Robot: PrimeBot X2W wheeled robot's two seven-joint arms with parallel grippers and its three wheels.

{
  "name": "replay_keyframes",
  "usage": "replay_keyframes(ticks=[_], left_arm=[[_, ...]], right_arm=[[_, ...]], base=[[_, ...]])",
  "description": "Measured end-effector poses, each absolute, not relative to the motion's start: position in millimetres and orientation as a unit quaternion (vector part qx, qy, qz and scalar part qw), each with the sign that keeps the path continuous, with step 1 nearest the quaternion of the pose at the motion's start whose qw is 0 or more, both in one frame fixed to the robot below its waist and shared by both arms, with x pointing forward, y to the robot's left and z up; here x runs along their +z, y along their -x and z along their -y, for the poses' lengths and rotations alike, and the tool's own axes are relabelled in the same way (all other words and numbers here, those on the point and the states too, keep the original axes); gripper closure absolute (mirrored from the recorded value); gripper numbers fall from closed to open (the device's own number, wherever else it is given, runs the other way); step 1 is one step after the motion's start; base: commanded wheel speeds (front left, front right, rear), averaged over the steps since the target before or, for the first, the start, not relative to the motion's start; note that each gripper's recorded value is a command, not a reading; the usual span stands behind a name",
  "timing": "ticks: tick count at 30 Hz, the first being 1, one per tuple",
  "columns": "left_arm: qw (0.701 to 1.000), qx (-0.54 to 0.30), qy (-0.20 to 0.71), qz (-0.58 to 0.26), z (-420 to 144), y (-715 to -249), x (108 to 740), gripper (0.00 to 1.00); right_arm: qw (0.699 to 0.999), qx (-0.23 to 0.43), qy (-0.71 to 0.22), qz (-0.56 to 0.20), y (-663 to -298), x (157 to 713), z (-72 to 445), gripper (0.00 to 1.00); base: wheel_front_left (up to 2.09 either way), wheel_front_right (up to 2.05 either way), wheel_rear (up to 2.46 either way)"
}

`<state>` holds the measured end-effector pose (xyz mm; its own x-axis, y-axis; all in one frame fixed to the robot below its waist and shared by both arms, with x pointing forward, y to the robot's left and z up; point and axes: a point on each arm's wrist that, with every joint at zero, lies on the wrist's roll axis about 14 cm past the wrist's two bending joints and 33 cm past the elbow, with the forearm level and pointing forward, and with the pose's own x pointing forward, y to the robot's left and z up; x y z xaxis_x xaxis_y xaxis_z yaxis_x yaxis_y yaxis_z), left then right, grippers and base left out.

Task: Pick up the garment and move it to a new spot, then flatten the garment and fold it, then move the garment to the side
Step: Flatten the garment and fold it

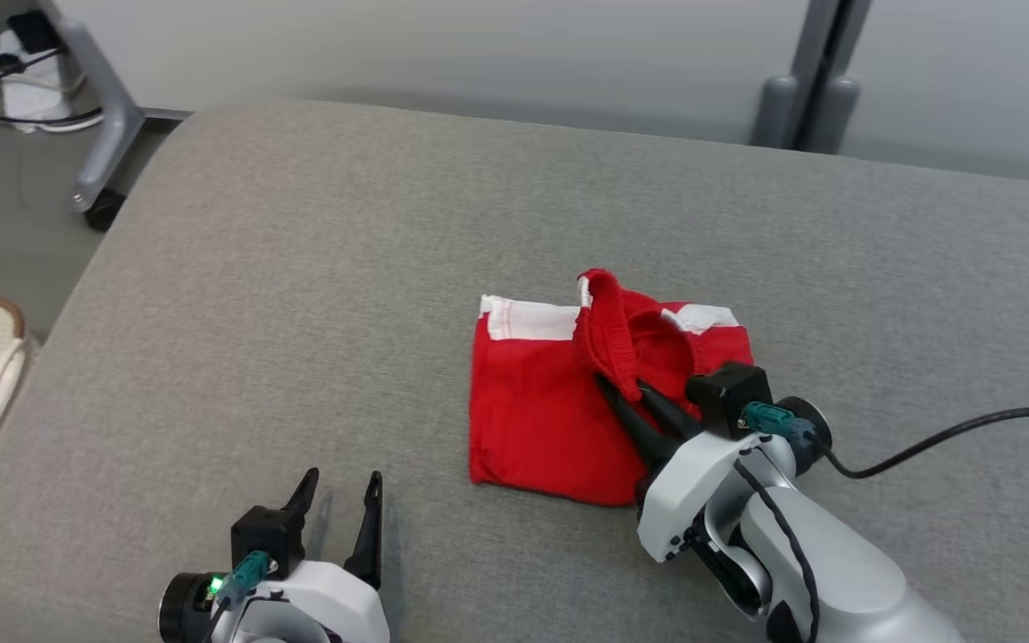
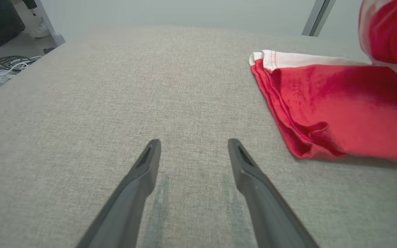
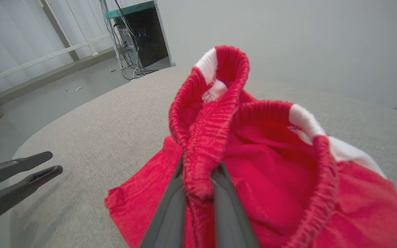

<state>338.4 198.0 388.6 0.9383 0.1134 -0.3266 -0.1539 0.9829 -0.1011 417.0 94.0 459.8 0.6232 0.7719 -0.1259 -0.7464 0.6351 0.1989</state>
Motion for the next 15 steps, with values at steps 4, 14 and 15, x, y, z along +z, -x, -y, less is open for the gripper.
replay_keyframes(ticks=[4, 14, 15], left_arm=[[0.979, 0.103, 0.062, -0.163, -217.3, -320.7, 389.1, 0.0], [0.979, 0.133, 0.06, -0.144, -233.3, -315.3, 400.2, 0.0], [0.98, 0.131, 0.058, -0.141, -232.5, -317.8, 402.0, 0.0]], right_arm=[[0.87, 0.476, -0.051, -0.117, -400.0, 451.8, -131.2, 0.99], [0.868, 0.481, -0.064, -0.108, -406.7, 465.4, -144.1, 0.0], [0.874, 0.471, -0.066, -0.101, -412.5, 469.4, -138.7, 0.0]], base=[[0.0, 0.0, 0.0], [0.0, 0.0, 0.0], [0.0, 0.0, 0.0]])
